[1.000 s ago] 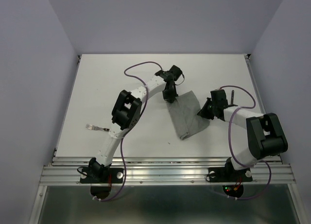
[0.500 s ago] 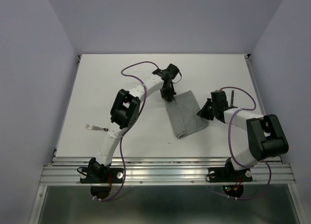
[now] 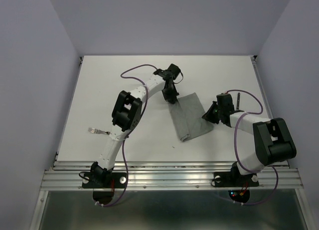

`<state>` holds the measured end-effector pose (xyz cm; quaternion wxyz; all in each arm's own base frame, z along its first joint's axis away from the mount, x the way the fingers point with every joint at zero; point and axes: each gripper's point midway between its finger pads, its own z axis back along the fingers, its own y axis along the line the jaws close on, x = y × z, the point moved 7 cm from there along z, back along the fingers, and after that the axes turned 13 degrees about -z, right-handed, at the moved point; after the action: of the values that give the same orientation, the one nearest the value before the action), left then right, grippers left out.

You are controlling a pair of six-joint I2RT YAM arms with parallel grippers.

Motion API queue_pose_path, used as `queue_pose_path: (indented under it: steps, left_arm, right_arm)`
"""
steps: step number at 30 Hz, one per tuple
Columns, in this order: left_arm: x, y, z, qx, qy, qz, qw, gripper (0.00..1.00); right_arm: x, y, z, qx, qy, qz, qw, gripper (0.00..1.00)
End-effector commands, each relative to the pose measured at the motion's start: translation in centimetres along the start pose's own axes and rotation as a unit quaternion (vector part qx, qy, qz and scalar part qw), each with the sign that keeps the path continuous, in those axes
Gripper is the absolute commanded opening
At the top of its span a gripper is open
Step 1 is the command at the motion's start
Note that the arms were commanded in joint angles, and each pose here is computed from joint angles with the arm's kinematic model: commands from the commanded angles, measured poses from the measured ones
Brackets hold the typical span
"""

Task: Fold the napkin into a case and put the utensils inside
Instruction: Fold the lower triangle-folded napkin at the center of the board.

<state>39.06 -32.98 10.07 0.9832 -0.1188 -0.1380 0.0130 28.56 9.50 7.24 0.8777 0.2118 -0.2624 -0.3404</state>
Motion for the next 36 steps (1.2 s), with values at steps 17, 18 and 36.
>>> queue_pose_path:
  steps: [17, 18, 36]
  left_arm:
    - [2.7, -1.3, 4.4, -0.044, -0.037, 0.042, 0.997, 0.0]
    - [2.7, -1.3, 4.3, -0.044, -0.036, 0.043, 0.997, 0.0]
    - [2.2, -1.8, 2.5, -0.059, -0.016, 0.061, 0.996, 0.0]
  right_arm:
    - [-3.3, -5.2, 0.0, -0.114, 0.058, 0.008, 0.992, 0.13]
    - [-3.3, -5.2, 0.0, -0.115, 0.058, 0.009, 0.992, 0.13]
    - [-3.4, -5.4, 0.0, -0.114, 0.06, 0.01, 0.992, 0.15]
